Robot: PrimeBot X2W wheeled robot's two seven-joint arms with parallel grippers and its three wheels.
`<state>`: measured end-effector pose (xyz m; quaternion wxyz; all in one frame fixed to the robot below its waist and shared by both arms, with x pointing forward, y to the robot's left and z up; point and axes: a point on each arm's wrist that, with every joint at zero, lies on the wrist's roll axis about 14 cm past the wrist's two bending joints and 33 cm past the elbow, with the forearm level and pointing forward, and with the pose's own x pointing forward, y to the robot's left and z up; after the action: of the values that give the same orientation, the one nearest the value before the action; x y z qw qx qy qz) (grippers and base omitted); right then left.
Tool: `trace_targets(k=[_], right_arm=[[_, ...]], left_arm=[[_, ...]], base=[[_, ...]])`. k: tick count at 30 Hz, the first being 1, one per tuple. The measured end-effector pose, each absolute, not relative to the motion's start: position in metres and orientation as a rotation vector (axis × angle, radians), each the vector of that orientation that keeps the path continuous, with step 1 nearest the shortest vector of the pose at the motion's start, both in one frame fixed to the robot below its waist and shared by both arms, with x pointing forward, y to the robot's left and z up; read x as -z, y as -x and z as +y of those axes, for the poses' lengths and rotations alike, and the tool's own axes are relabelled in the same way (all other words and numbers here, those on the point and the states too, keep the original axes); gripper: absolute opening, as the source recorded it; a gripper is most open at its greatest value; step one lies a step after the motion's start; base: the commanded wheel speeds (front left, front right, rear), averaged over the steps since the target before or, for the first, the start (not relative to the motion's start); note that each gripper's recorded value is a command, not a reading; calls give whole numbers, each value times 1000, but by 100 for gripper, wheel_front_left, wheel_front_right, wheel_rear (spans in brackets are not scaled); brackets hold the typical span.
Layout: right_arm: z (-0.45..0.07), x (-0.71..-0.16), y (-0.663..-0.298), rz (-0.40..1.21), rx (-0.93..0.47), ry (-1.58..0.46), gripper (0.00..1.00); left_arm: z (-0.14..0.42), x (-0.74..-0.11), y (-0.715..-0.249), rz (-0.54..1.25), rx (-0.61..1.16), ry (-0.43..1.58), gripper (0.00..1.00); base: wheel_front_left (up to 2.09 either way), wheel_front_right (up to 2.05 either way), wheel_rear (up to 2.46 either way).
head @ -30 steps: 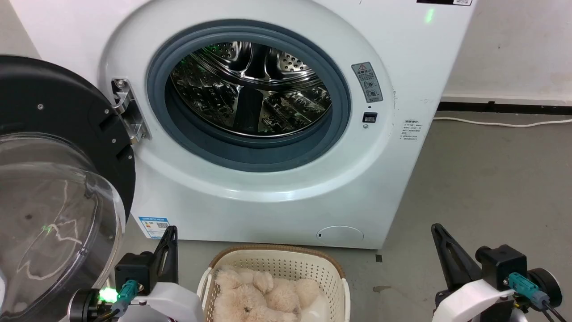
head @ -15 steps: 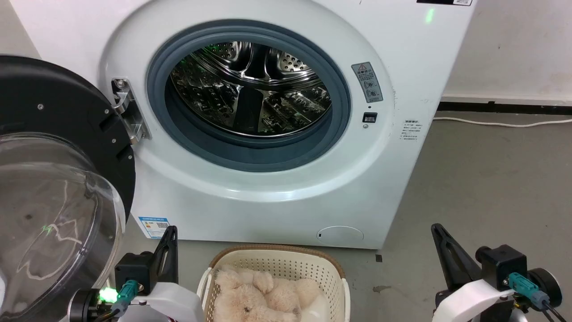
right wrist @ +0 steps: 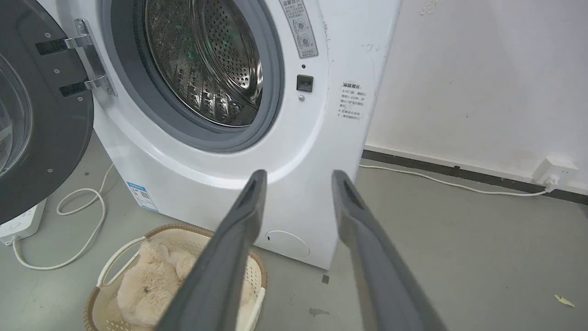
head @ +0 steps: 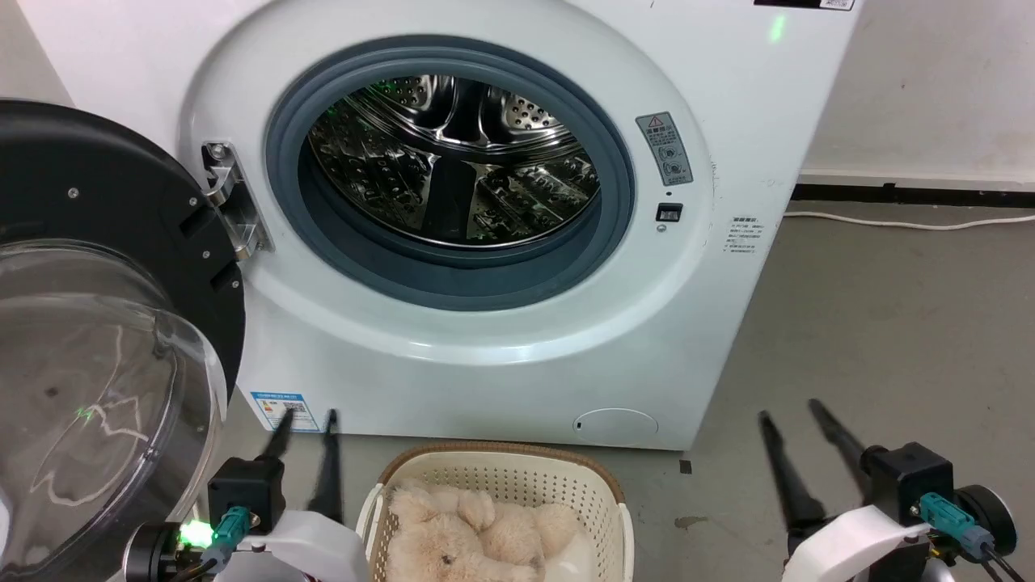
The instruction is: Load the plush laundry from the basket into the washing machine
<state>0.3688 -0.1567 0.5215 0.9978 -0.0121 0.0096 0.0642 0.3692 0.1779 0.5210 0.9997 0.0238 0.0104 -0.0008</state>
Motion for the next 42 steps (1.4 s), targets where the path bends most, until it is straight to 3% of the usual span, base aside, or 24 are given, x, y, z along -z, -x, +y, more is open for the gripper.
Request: trace_targets(k=[25, 42], right_arm=[[-172, -504, -381, 45, -83, -20, 100], [-187, -481, -393, 89, -32, -78, 100]], left_arm=[[154, -491, -386, 83, 74, -48, 100], [121, -417, -402, 279, 212, -72, 100]], base=[[0, 0, 0], [0, 0, 0]])
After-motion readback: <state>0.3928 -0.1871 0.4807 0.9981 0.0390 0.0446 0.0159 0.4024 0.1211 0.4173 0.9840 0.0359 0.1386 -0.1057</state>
